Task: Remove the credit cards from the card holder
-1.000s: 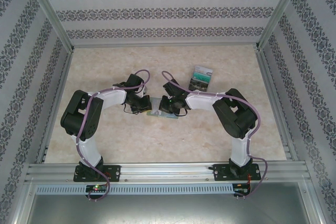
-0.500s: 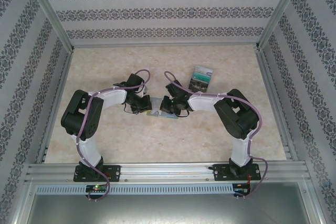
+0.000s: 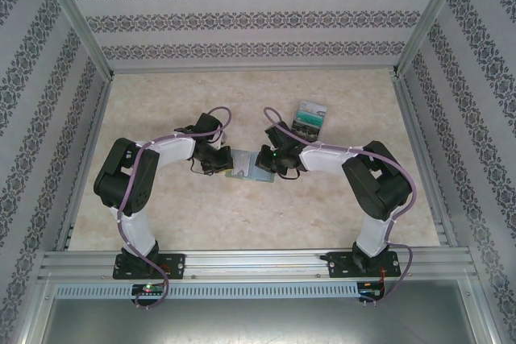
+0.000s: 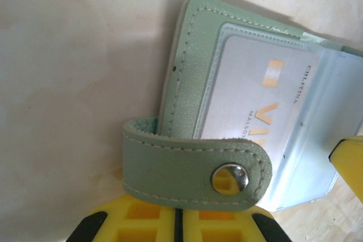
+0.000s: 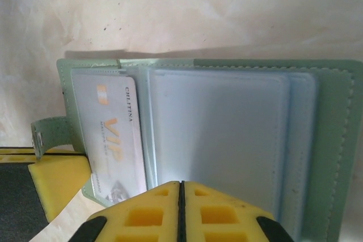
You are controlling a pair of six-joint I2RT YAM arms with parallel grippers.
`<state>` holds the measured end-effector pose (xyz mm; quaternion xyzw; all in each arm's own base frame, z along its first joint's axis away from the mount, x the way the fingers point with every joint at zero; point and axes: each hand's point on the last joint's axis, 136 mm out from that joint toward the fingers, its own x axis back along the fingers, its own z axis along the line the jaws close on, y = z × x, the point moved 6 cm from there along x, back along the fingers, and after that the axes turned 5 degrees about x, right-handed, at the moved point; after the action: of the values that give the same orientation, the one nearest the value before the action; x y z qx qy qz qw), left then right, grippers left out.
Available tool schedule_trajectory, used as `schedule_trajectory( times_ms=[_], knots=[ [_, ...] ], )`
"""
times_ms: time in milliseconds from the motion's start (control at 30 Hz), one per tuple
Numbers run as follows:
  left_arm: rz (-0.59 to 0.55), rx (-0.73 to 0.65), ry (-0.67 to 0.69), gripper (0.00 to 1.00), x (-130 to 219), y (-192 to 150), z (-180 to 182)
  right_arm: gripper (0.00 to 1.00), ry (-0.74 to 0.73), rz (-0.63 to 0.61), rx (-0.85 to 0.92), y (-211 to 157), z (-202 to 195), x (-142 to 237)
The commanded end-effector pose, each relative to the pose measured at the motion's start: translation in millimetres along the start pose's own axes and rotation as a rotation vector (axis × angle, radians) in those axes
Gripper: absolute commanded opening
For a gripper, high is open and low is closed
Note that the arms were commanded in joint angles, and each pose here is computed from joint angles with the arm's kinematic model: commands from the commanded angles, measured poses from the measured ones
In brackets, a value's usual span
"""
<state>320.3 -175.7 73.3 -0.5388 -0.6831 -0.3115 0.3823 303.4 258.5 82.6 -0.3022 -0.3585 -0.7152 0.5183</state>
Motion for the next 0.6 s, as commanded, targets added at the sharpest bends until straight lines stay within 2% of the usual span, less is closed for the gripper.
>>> schedule_trajectory(
  times_ms=[0,200,400,567],
  knots=[
    [0.055,0.001,-0.024,0.0,-9,-6,-6,0.12,0.025,0.0,0.056,4,15,0],
    [0.068,-0.019,-0.018,0.0,-10,-7,-7,0.12,0.017,0.024,0.066,2,19,-10],
    [0.053,-0.044,0.027,0.0,-7,-6,-7,0.08,-0.114,0.044,0.02,-4,-4,-14],
    [0.059,-0.061,0.012,0.01,-8,-6,-13,0.07,-0.117,0.074,0.01,-9,-10,-21]
  ],
)
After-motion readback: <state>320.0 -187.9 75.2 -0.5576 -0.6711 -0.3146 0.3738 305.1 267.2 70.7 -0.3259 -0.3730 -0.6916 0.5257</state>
